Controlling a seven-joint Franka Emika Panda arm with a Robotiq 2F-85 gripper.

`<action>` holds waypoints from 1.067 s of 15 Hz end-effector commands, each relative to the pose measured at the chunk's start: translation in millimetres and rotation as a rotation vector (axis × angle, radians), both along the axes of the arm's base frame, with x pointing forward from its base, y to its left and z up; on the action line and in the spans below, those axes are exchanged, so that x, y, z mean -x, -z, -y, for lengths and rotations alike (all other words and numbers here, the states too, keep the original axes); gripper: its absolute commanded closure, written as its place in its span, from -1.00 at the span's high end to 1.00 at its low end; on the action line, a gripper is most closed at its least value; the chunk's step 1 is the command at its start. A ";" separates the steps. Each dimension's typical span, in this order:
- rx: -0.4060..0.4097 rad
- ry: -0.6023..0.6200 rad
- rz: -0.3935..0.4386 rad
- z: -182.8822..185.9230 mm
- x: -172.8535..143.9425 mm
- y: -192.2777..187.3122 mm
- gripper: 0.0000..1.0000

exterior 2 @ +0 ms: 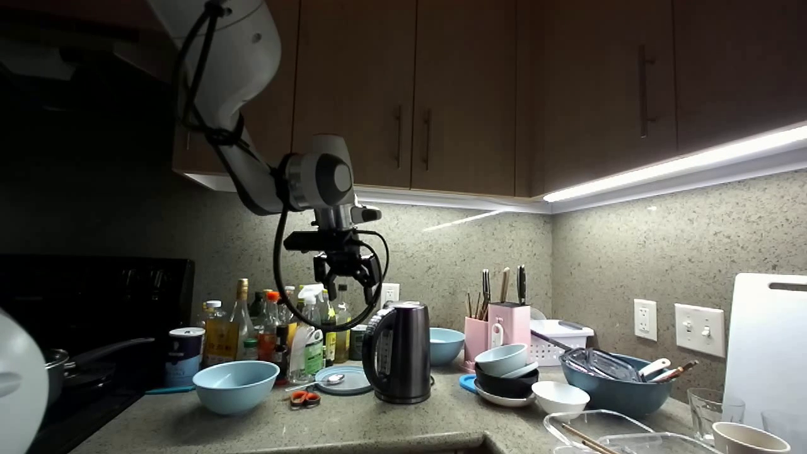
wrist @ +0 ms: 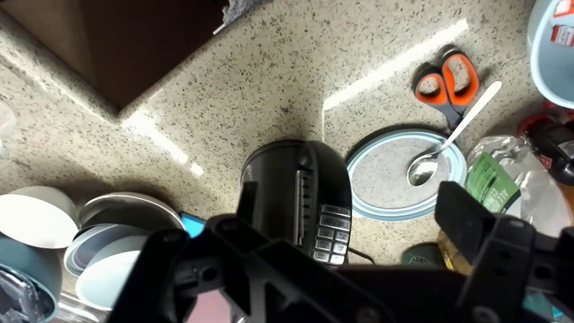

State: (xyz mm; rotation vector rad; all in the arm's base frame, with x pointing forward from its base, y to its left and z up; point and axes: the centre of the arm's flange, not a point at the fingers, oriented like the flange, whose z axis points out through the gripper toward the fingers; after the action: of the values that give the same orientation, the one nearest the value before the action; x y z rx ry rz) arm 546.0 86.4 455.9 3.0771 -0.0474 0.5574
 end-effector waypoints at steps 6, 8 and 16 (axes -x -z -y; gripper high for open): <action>0.018 -0.074 -0.052 -23.6 -40.4 36.5 1.00; 0.057 -0.139 -0.056 -23.5 -39.2 34.0 1.00; 0.180 -0.256 -0.117 -28.4 -41.9 27.0 1.00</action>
State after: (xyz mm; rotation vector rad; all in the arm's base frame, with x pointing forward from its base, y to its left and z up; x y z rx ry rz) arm 587.9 114.8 428.8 2.9481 0.3815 0.3630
